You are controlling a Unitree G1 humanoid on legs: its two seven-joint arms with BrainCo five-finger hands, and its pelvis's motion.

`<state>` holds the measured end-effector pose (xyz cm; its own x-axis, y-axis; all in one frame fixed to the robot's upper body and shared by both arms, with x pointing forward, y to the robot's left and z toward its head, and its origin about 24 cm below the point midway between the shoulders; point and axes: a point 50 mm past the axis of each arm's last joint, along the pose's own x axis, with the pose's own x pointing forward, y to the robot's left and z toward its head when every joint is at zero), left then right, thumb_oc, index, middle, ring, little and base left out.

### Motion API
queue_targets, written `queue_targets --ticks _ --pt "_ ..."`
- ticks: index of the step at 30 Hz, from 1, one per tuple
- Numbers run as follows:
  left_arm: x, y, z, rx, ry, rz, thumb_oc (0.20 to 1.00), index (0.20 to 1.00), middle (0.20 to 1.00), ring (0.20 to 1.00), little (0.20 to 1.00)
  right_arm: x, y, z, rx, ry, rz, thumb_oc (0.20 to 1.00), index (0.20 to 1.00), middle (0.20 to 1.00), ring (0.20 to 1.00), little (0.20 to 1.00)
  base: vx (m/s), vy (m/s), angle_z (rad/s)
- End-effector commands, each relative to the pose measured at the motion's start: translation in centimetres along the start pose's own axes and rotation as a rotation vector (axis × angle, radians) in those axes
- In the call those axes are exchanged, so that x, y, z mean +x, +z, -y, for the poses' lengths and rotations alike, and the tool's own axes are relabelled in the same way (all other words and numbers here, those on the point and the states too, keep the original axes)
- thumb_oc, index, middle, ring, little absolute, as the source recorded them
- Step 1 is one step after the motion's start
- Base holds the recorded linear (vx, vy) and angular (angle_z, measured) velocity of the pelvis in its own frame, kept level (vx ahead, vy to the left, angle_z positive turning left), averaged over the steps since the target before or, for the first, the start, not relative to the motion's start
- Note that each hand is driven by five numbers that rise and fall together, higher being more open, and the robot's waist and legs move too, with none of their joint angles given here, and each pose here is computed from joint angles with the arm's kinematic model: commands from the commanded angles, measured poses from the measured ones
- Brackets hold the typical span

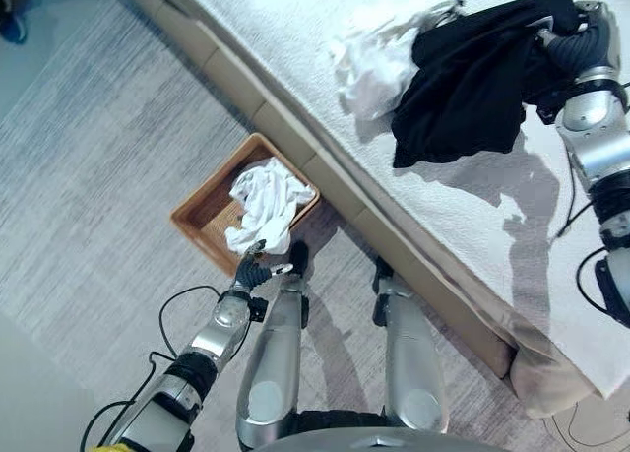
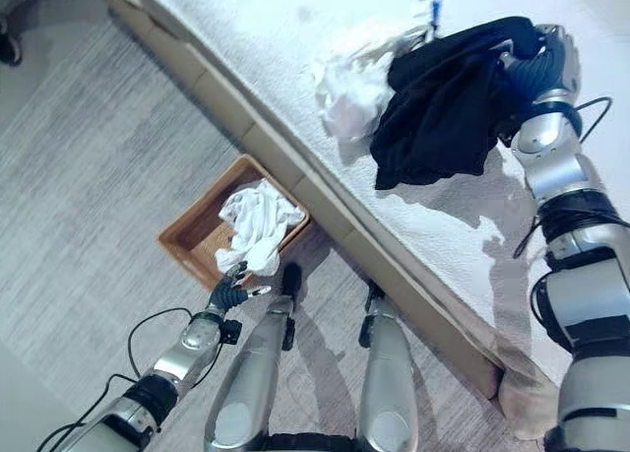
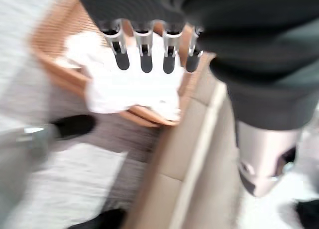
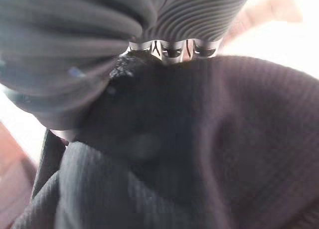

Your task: Pick up clothes into the bucket

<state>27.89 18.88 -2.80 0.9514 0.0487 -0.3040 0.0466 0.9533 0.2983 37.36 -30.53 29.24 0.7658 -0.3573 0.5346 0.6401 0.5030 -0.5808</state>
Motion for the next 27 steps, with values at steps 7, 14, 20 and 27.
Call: queue_targets --ticks 7,14,20,27 --pt "-0.3 5.6 -0.6 -0.234 -0.046 0.236 1.0 1.0 1.0 1.0 1.0 0.1 3.2 4.7 0.006 -0.11 0.215 0.2 0.2 0.2 0.2 0.2 0.09 0.0 -0.17" --pt "-1.0 11.6 -0.1 -0.217 -0.194 0.452 1.0 1.0 1.0 1.0 1.0 -0.8 5.7 3.0 0.014 0.07 0.334 0.2 0.2 0.2 0.2 0.2 0.08 0.0 -0.11" --pt "-0.5 14.7 0.6 -0.16 -0.242 0.523 1.0 1.0 1.0 1.0 1.0 -1.9 7.5 1.0 0.03 0.255 0.407 0.2 0.2 0.2 0.2 0.2 0.09 -0.017 -0.04" --pt "0.8 18.0 2.9 -0.145 -0.288 0.551 1.0 1.0 1.0 1.0 1.0 -4.4 10.2 -1.9 0.125 0.471 0.514 0.2 0.2 0.2 0.2 0.2 0.07 -0.005 -0.06"
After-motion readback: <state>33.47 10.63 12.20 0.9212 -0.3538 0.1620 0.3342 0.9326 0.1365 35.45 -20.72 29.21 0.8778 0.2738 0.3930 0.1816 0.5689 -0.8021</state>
